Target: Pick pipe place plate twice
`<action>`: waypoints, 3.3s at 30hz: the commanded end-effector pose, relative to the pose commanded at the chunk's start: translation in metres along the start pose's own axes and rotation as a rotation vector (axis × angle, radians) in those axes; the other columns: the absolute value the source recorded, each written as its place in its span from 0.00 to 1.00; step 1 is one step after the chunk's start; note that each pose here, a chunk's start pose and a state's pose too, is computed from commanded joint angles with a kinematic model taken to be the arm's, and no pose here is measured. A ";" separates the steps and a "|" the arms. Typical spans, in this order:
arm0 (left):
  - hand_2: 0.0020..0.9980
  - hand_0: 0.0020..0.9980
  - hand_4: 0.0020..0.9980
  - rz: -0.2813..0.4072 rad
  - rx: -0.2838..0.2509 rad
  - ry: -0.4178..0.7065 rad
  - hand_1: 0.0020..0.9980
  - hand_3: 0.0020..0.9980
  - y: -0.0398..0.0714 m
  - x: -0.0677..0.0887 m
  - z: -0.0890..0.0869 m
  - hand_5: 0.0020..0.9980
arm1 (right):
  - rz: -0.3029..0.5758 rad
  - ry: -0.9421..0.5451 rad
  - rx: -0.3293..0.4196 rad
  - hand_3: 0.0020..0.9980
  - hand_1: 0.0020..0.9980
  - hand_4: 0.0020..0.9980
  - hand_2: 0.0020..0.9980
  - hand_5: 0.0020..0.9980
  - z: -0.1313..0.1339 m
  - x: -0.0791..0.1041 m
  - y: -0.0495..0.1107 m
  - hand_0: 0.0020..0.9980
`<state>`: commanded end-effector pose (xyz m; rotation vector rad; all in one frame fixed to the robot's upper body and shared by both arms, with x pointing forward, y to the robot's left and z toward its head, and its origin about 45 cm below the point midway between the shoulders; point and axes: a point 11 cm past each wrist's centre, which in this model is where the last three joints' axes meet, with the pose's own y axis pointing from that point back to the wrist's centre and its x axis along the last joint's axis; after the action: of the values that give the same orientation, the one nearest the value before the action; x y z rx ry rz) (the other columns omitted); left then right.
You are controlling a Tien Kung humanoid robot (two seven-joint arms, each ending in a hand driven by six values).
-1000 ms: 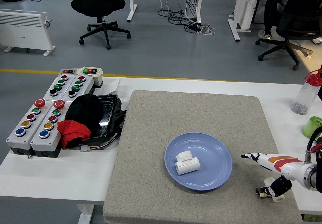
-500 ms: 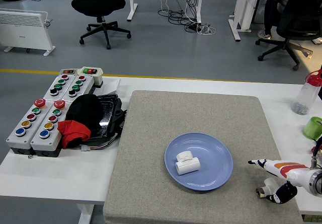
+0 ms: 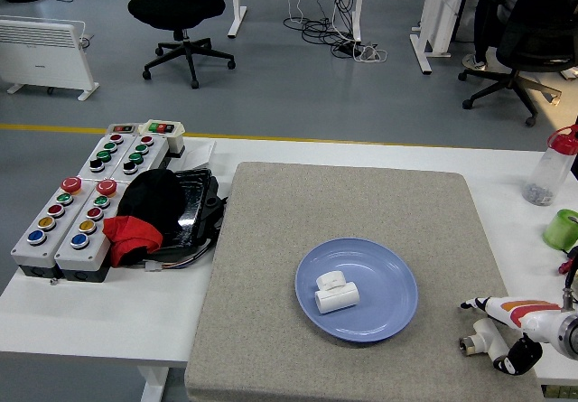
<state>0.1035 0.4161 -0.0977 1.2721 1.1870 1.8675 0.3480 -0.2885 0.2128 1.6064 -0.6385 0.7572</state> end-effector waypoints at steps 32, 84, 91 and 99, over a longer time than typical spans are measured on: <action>0.72 0.71 0.40 -0.002 0.001 -0.003 0.76 0.66 0.000 -0.001 0.000 1.00 | 0.060 -0.035 0.012 0.77 0.48 0.63 0.54 0.17 -0.005 0.010 0.001 0.39; 0.72 0.71 0.40 -0.004 0.009 -0.008 0.76 0.66 0.000 -0.001 -0.004 1.00 | 0.147 0.075 0.323 0.94 0.82 0.65 0.96 0.15 -0.125 0.035 -0.037 0.83; 0.72 0.71 0.40 -0.003 0.010 -0.010 0.76 0.66 -0.001 -0.001 -0.005 1.00 | 0.166 0.073 0.303 1.00 0.91 0.67 1.00 0.13 -0.121 0.037 -0.038 0.91; 0.72 0.71 0.40 -0.003 0.009 -0.011 0.76 0.66 -0.001 -0.001 -0.005 1.00 | 0.204 0.055 0.295 1.00 0.91 0.66 1.00 0.14 -0.116 0.046 -0.036 0.91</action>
<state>0.0993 0.4143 -0.0993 1.2831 1.1925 1.8531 0.3903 -0.1684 0.2367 1.7978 -0.6812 1.0824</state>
